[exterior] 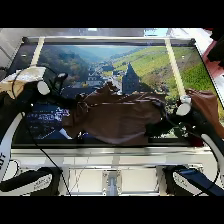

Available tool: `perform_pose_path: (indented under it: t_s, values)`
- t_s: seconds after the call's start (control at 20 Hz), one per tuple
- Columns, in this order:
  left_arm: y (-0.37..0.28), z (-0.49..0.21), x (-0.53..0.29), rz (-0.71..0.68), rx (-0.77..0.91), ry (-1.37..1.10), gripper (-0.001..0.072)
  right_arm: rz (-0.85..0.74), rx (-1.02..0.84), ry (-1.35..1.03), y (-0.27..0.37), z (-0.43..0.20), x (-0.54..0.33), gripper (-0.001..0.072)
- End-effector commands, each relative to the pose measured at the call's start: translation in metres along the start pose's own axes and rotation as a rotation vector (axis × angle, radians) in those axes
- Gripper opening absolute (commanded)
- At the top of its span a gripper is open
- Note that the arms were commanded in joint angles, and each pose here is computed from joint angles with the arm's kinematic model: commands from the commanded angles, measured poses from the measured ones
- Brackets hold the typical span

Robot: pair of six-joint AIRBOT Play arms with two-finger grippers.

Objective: Fold the shirts.

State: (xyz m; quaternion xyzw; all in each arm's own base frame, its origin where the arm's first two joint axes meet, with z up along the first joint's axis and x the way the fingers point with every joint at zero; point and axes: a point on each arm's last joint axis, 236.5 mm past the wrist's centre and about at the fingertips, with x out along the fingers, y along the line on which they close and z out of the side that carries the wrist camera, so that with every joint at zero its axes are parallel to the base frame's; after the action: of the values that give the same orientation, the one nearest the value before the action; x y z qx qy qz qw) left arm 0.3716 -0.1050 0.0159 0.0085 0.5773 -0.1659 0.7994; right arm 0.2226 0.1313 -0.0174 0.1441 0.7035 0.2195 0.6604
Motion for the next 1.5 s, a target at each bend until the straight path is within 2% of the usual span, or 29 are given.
perform_pose_path:
  t_s: [0.0,0.2,0.4,0.6,0.8,0.9,1.05,1.2,1.35,1.45]
  values:
    - [-0.004,0.058,-0.07,0.049,0.098,-0.187,0.0014,-0.086,-0.053,-0.24,0.002,0.046,-0.083,0.0026]
    - [-0.001,0.103,-0.224,0.232,0.189,-0.502,0.0015,-0.181,-0.111,-0.686,0.024,0.074,-0.232,0.0024]
    - [-0.027,0.065,-0.352,0.285,0.239,-0.686,0.0014,-0.309,-0.24,-1.083,0.087,0.026,-0.366,0.0024]
    - [-0.068,0.009,-0.467,0.273,0.284,-0.978,0.0014,-0.456,-0.355,-1.365,0.146,-0.05,-0.444,0.0023]
    - [-0.123,-0.012,-0.535,0.133,0.372,-1.255,0.0013,-0.479,-0.405,-1.53,0.177,-0.079,-0.482,0.0024]
    - [-0.115,0.012,-0.517,0.146,0.372,-1.207,0.0013,-0.434,-0.411,-1.514,0.178,-0.062,-0.481,0.0023]
    - [-0.074,0.076,-0.426,0.189,0.31,-0.953,0.0013,-0.348,-0.348,-1.303,0.142,0.0,-0.442,0.0023]
    - [-0.014,0.14,-0.298,0.268,0.237,-0.67,0.0013,-0.271,-0.233,-1.054,0.07,0.081,-0.373,0.0023]
    - [0.059,0.192,-0.171,0.401,0.124,-0.499,0.0013,-0.218,-0.078,-0.884,-0.014,0.15,-0.29,0.0024]
    - [0.081,0.206,-0.086,0.393,0.088,-0.406,0.0013,-0.191,0.016,-0.806,-0.06,0.188,-0.226,0.0025]
